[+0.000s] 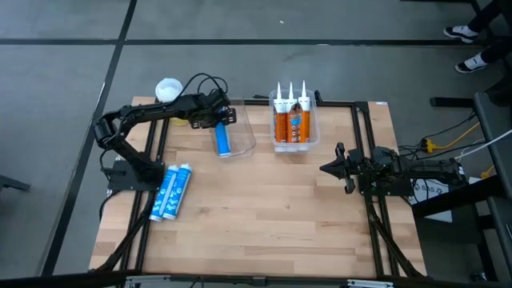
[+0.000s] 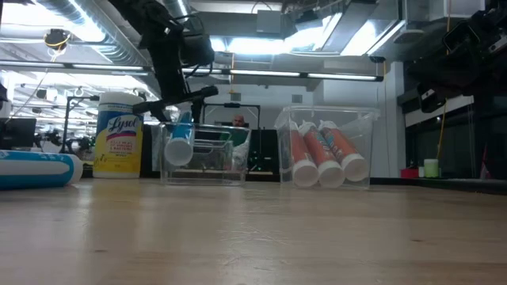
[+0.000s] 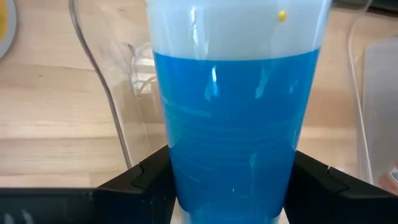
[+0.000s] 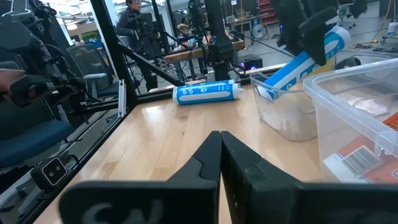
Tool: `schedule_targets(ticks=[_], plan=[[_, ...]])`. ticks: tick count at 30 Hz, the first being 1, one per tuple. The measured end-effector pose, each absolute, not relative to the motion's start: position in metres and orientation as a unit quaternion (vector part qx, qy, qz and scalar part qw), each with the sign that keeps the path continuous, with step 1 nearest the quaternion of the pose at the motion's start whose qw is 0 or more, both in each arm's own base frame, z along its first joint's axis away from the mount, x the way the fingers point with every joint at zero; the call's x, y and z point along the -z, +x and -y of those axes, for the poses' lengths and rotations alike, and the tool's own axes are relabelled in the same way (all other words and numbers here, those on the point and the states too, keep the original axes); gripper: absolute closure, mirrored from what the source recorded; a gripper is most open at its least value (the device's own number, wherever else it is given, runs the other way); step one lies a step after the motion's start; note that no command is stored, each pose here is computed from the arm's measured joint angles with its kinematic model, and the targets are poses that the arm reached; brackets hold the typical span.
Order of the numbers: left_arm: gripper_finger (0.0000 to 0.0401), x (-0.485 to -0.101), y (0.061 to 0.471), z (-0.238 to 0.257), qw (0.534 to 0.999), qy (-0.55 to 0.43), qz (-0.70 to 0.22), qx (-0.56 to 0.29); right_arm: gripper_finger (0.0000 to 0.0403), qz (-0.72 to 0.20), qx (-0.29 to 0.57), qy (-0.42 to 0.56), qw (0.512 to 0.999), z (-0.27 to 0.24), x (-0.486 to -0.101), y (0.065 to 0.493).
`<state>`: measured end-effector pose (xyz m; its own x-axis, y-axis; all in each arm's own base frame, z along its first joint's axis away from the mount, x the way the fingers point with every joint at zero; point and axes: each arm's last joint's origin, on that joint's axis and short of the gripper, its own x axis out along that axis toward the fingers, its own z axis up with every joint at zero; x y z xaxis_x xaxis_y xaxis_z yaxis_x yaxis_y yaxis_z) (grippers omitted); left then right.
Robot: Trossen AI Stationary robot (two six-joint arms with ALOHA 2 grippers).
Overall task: Pick & place silicon tubes, Sealant and Lysol wipes
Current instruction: Put the left blue sealant into the left transparent bin
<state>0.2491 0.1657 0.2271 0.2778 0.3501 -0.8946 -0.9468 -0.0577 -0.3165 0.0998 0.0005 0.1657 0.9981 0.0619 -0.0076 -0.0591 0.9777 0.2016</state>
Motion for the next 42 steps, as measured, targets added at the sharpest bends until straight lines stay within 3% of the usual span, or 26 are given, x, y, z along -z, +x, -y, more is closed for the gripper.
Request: schedule_targets(ticks=[12, 21, 42], plan=[[0.0183, -0.2243, 0.2404, -0.1685, 0.587, -0.52, -0.307, -0.539, 0.0391, -0.007, -0.03, 0.101, 0.994, -0.0005, -0.1657, 0.0998], [0.0159, -0.2243, 0.2412, -0.168, 0.595, -0.517, -0.316, -0.528, 0.0391, -0.007, -0.03, 0.101, 0.994, -0.0005, -0.1657, 0.0998], [0.0159, -0.2244, 0.2412, -0.168, 0.607, -0.505, -0.327, -0.519, 0.0391, -0.007, -0.03, 0.102, 0.994, -0.0006, -0.1657, 0.0998]])
